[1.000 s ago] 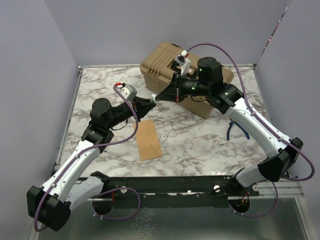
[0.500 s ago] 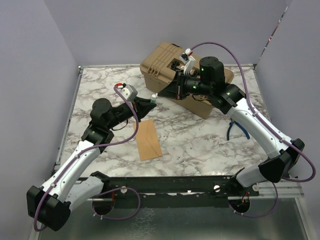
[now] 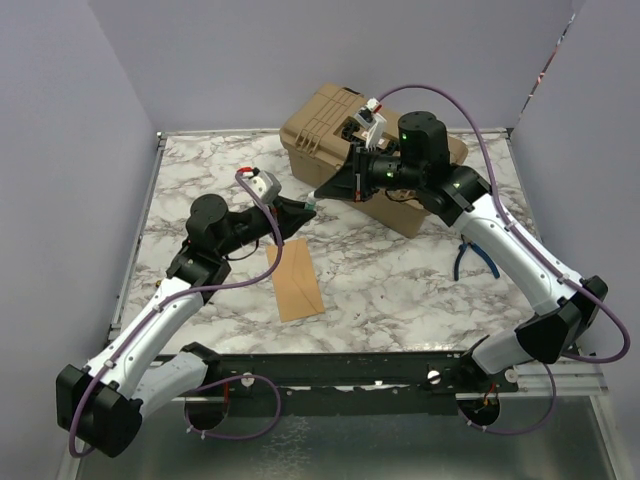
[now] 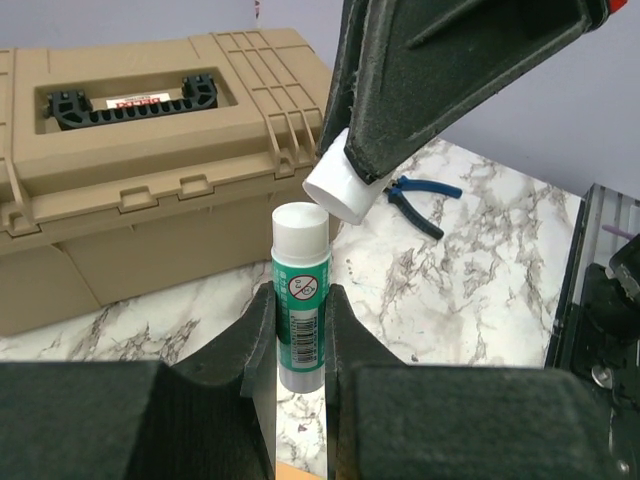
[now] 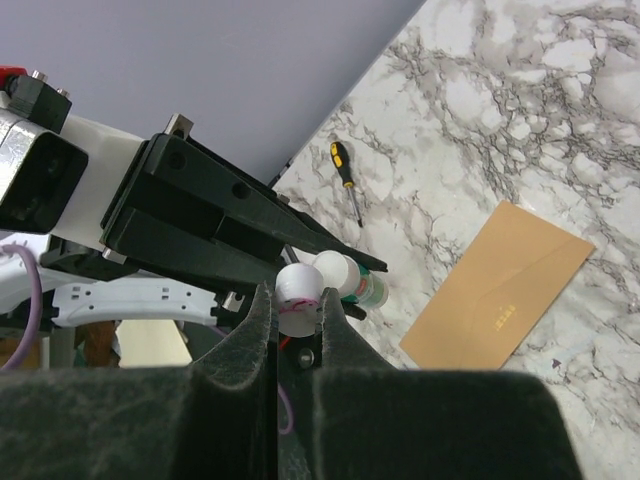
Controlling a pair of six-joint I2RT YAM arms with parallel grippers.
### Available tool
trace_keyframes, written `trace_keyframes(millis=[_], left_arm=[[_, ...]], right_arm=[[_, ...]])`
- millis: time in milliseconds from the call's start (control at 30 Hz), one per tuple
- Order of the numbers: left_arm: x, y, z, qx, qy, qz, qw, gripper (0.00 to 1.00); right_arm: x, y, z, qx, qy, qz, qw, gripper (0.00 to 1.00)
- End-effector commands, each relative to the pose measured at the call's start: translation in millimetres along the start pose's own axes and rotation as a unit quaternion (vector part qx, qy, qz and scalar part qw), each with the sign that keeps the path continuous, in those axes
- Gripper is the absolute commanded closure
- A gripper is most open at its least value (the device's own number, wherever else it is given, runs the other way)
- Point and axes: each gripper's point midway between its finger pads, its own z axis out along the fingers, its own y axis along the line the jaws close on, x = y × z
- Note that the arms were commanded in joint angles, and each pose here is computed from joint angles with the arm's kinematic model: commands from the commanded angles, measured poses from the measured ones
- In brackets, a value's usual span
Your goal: Place the letter into the envelope and seal it
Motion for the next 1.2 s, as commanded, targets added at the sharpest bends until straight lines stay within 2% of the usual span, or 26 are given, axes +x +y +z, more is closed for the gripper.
trace_keyframes(millis=[0,167,433,633,1167], left_arm=[[-9,-10,2,0.032,0.003,0.043,0.999,1.00],[-4,-2,6,0.029,0.019,0.089,0.995,1.00],[8,22,6,-0.026,0.035,0.105,0.994,1.00],[9,22,5,-0.031,0.034,0.104,0.993,1.00],[6,2,7,0.017,0.020,0.073,0.997,1.00]], right_arm=[[11,-1,0,0.000,0.038,0.001,0.999,1.00],[23,-28,3,0.058,0.058,0.007,0.997,1.00],[6,-19,-13,0.073,0.011,-0.015,0.997,1.00],[14,-31,-11,0.095,0.020,0.004,0.995,1.00],[8,-16,3,0.033,0.000,0.020,0.999,1.00]])
